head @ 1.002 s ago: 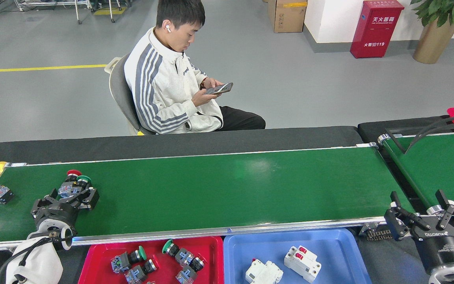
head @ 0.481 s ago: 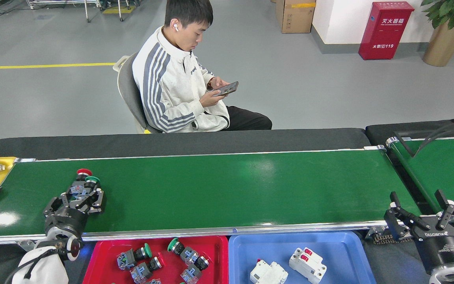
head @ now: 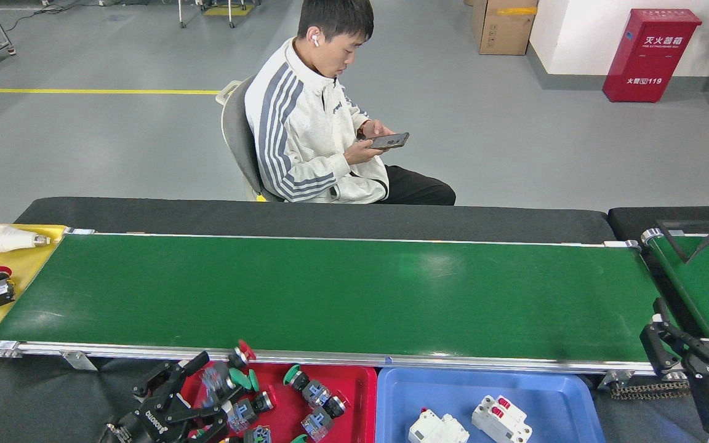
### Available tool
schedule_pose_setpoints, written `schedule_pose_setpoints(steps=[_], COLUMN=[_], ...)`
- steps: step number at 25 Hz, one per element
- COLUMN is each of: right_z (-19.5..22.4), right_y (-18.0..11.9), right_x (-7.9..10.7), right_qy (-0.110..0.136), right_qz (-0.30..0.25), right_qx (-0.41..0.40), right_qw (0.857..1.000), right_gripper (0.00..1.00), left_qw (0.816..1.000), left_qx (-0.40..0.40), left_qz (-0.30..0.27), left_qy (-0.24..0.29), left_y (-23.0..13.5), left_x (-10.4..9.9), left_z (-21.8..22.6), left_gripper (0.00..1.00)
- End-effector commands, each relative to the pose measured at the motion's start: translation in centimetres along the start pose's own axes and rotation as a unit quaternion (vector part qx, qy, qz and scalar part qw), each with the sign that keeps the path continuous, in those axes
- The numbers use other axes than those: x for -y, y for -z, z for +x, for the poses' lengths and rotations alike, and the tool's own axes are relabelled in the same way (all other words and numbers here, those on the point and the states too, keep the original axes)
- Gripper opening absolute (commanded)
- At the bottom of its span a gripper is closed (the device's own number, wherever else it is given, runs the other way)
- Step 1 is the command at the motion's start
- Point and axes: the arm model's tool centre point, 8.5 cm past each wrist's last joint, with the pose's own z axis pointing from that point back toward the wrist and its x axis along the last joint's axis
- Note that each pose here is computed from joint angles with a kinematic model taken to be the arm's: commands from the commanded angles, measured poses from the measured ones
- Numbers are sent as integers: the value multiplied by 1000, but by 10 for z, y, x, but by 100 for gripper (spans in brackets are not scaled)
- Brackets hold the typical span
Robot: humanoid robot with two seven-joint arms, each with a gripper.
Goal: Pick switch part from conveyor to tray
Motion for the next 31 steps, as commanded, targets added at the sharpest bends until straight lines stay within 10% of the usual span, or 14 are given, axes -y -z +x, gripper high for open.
schedule_pose_setpoints(steps=[1,4,8,14,31], right_z=[1,8,16,64,78], right_y=[1,-1,-5,-34,-54], right_x=[10,12,5,-24,-41], right_qy=[-1,4,11,74,85], right_qz=[-15,-20,-11,18,43], right_qx=[3,7,13,28,68], right_qw=[1000,1000,1000,997,993], right_gripper=[99,99,99,100,100], left_qw=[1000,992,929,928,925], left_qx=[-7,-123,-369,-372,-380], left_qz=[10,17,10,-7,6], left_qy=[7,6,8,8,20], left_y=[-3,-15,-46,-58,-75], left_x=[-8,-11,-8,1,-13], left_z=[-7,-37,-88,-93,-108], left_gripper=[100,100,100,100,100])
